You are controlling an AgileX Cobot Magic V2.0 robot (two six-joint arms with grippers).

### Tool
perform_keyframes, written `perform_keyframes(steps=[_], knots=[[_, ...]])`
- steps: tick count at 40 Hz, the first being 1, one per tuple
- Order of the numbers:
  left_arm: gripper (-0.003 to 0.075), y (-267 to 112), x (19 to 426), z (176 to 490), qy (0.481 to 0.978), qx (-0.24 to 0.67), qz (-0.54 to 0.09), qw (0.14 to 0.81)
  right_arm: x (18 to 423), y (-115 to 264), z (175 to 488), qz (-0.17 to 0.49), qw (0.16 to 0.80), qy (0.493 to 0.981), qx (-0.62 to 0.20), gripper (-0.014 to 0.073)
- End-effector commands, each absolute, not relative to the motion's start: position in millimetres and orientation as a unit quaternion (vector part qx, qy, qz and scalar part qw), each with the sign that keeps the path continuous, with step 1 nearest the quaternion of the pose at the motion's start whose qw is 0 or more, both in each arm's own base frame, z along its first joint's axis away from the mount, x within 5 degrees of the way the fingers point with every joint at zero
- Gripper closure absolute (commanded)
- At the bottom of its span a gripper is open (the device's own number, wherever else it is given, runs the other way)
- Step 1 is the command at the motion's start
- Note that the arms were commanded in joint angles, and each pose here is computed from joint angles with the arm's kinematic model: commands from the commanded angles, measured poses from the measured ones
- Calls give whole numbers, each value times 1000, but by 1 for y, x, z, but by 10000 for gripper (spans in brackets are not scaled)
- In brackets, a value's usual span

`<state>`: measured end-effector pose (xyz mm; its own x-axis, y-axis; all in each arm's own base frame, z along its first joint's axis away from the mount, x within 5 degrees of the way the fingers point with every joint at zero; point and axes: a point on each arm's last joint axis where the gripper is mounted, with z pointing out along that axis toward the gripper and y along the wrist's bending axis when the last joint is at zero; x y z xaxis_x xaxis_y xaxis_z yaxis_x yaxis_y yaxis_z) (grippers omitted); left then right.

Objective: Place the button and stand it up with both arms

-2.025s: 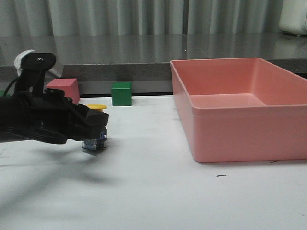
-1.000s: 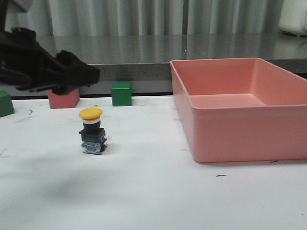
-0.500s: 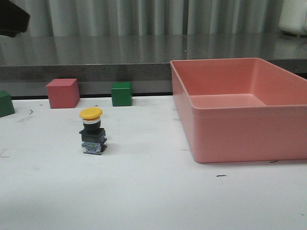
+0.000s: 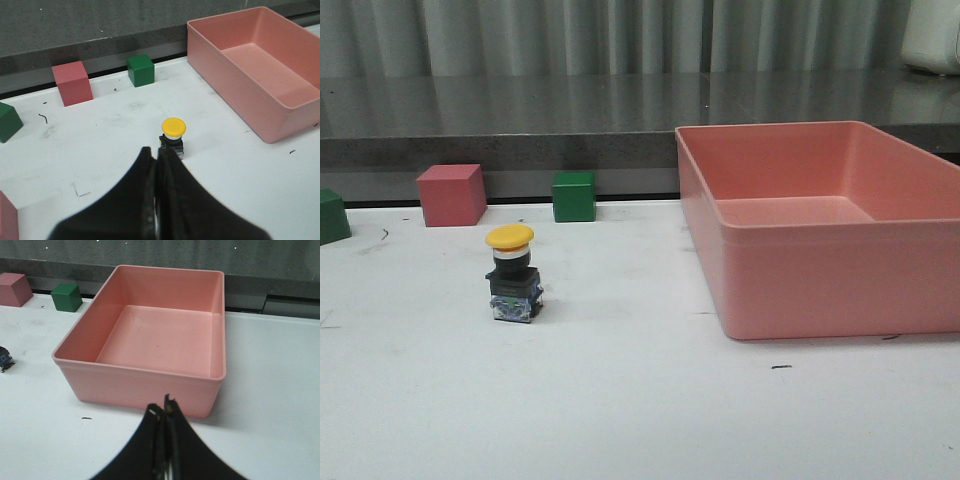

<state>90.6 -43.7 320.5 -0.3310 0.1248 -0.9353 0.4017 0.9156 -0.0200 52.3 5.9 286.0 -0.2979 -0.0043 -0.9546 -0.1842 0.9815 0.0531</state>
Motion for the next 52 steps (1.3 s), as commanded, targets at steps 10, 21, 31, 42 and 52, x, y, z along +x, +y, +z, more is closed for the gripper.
perform_keyframes(steps=[10, 21, 31, 42, 52], knots=[[740, -29, 66, 344, 748, 148, -164, 626, 54, 6, 300, 75, 628, 772, -66, 666], [740, -29, 66, 344, 748, 148, -164, 626, 54, 6, 300, 75, 628, 772, -66, 666], [740, -29, 66, 344, 748, 148, -164, 626, 54, 6, 300, 75, 628, 772, -66, 666], [740, -37, 62, 346, 718, 217, -164, 640, 54, 6, 300, 75, 628, 772, -66, 666], [741, -25, 59, 330, 713, 156, -131, 671, 54, 6, 300, 75, 628, 772, -66, 666]])
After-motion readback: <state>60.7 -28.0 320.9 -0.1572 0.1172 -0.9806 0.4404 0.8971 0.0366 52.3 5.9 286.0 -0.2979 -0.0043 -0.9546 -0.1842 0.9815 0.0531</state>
